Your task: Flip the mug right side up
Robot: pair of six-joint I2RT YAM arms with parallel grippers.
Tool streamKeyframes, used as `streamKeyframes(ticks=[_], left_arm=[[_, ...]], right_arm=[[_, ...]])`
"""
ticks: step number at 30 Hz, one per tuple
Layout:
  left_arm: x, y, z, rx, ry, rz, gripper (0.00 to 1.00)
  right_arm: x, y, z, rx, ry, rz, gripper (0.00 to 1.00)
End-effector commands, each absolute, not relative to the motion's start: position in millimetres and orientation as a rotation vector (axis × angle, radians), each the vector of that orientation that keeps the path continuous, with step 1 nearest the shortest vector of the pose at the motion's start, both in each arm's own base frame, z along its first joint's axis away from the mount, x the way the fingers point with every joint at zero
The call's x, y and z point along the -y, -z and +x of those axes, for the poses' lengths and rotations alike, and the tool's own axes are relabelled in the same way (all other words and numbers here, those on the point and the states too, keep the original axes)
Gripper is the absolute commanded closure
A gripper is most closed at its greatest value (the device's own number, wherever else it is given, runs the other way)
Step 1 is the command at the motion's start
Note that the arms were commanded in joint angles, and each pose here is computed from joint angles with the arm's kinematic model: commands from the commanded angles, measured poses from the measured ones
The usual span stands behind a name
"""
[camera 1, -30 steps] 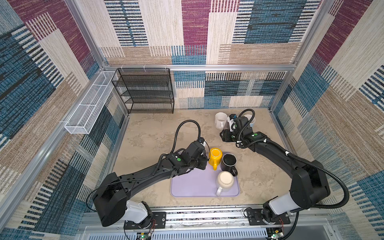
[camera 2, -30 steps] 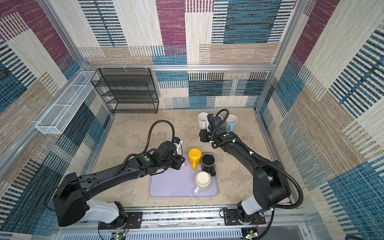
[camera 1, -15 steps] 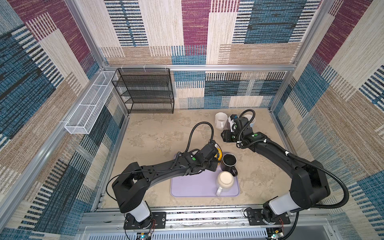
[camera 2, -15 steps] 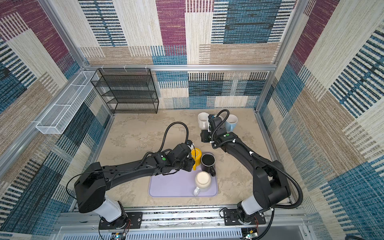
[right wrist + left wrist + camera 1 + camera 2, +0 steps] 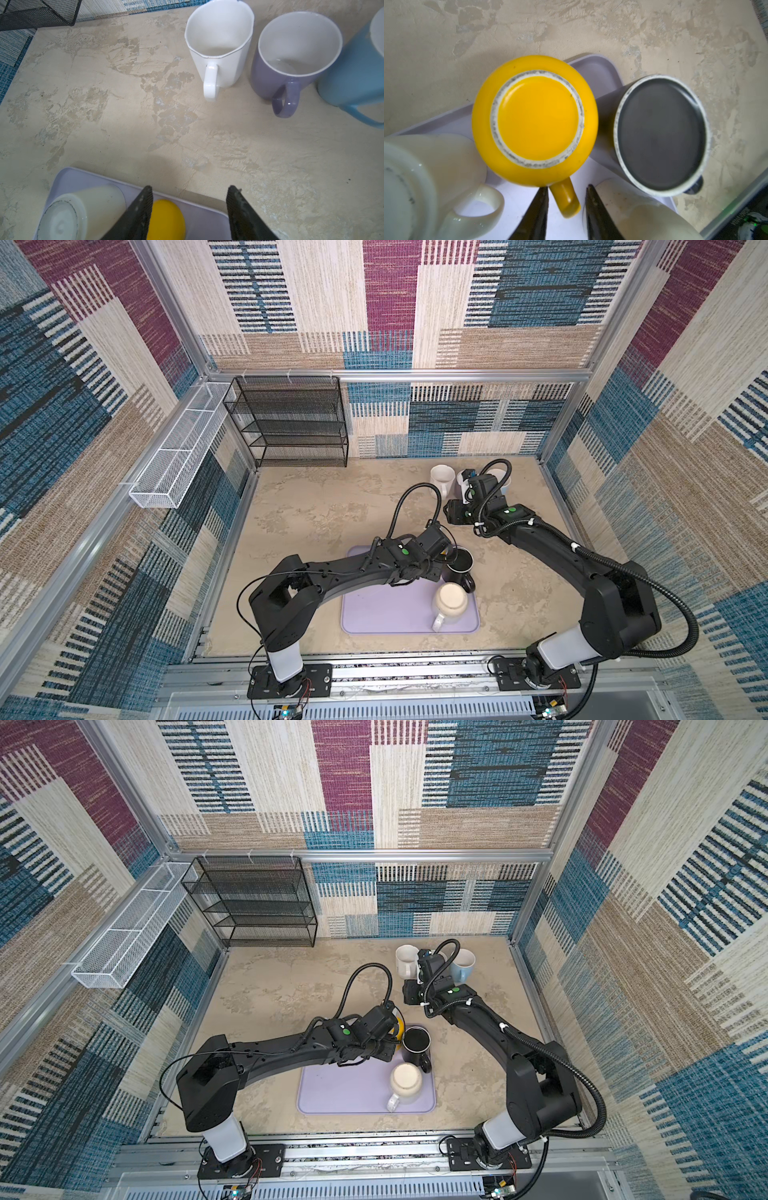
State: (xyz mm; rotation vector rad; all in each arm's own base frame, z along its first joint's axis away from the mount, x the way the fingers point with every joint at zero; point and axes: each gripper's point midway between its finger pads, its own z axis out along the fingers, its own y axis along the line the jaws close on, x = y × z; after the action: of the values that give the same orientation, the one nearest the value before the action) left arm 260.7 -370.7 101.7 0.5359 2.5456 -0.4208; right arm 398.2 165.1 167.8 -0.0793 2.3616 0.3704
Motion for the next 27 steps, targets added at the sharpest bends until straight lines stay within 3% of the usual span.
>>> streamKeyframes(ticks=[1, 14, 27], left_arm=[[361, -95, 261, -2.565, 0.332, 0.566, 0.68], [337, -92, 259, -2.583, 0.175, 0.619, 0.69], [347, -95, 259, -2.581, 0.214, 0.656, 0.70]], right_arm=[[-165, -171, 400, -2.346, -0.369, -0.075, 0.41], [-163, -173, 399, -2.346, -0.361, -0.073, 0.41], [-162, -173, 397, -2.346, -0.360, -0.069, 0.41]])
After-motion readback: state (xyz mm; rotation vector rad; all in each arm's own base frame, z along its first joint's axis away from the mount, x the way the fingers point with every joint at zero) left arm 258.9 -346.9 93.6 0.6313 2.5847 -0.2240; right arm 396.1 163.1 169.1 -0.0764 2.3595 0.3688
